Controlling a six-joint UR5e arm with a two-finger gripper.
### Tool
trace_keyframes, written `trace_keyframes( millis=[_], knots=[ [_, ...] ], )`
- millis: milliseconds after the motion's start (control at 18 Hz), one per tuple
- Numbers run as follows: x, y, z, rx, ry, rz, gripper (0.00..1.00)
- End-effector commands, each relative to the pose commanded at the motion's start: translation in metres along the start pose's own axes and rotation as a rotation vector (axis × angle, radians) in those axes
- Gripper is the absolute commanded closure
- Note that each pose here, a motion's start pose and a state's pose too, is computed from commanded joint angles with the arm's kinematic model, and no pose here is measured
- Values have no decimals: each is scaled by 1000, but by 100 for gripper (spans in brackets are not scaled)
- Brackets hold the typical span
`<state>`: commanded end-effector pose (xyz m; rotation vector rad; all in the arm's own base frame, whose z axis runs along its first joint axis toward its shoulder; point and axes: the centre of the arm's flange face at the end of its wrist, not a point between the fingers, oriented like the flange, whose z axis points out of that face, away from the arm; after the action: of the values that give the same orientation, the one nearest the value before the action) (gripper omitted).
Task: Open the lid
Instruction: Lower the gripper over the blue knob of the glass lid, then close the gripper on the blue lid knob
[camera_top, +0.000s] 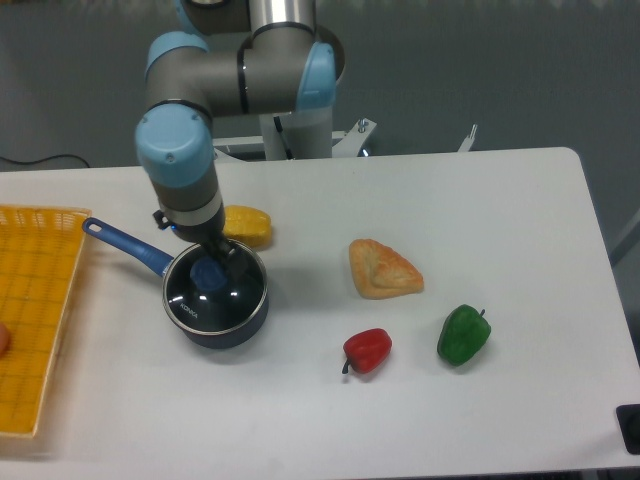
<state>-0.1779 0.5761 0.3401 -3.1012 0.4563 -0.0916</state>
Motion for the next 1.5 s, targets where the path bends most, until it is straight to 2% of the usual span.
trace_keyframes(
  millis=[333, 556, 1500],
  knots=[
    [0, -13, 14, -68, -34, 52, 0],
    [2, -14, 29, -89, -14, 50, 0],
    [6, -2, 45, -122, 2, 87, 0]
  ],
)
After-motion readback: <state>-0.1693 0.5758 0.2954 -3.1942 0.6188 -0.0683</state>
